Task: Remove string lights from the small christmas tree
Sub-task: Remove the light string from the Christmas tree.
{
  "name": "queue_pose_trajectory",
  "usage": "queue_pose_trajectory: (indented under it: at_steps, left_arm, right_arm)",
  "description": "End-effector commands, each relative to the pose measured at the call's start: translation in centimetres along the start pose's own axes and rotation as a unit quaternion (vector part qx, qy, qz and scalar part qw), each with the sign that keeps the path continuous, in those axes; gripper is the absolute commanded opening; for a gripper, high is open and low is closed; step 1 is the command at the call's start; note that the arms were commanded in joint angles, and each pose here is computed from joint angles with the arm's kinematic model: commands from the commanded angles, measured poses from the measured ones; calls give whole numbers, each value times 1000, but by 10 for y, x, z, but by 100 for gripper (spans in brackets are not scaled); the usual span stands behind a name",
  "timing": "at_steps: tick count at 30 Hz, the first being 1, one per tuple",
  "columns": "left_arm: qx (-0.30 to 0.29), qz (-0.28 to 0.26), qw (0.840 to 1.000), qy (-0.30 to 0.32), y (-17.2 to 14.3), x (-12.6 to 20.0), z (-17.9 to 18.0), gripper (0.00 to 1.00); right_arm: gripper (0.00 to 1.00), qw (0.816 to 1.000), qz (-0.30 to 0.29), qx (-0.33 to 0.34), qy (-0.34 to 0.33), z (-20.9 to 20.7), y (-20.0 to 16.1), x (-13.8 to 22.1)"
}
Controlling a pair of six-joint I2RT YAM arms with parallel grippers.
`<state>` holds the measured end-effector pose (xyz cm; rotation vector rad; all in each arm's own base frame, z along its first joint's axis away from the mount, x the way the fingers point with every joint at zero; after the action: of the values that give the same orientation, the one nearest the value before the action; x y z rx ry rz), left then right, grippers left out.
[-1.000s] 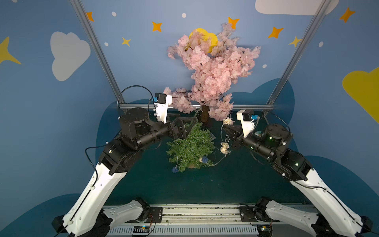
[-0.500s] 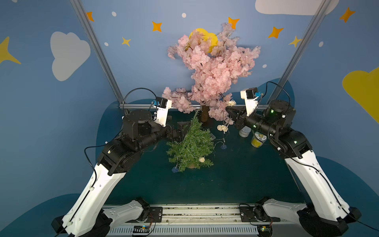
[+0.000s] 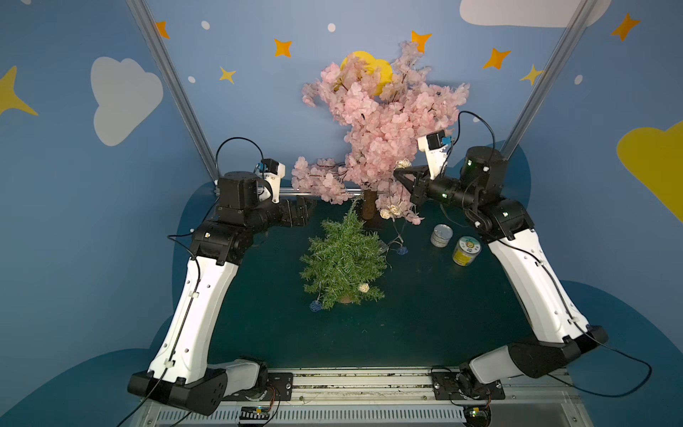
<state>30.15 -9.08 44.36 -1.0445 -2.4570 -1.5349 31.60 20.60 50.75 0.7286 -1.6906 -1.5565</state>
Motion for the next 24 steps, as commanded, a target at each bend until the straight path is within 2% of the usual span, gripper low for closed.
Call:
queue_pose_trajectory:
  at_steps: [1, 5, 8, 12, 18, 24]
  left_arm:
    - [-4, -6, 998, -66, 14, -6, -8, 99]
    - [-29, -3, 995, -100, 18, -20, -8, 99]
    - [-75, -11, 985, -155, 19, -27, -14, 99]
    - [-104, -17, 976, -190, 25, -40, -13, 99]
    - [-72, 22, 963, -259, 35, -80, -5, 99]
    - [-68, 15, 951, -301, 35, -102, -4, 99]
  right_arm:
    - [0, 1000, -7, 13, 16, -6, 9, -10]
    - [0, 999, -15, 13, 43, -15, 13, -30]
    - [0, 997, -26, 9, 75, -17, 16, -45]
    - [0, 993, -45, 5, 111, -20, 19, -61]
    - [0, 981, -80, -5, 174, -20, 21, -85]
    - [0, 975, -97, -19, 198, -21, 24, -102]
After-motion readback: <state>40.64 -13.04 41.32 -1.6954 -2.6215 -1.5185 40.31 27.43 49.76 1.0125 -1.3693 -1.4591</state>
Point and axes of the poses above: each gripper's point midway between its finger pads, its own x axis back along the fingers, its own z axis along the line the jaws close on, y = z × x, the point moved 7 cm from there along x, back along the fingers, and after that the axes turned 10 degrees about x, right-handed, at the moved point
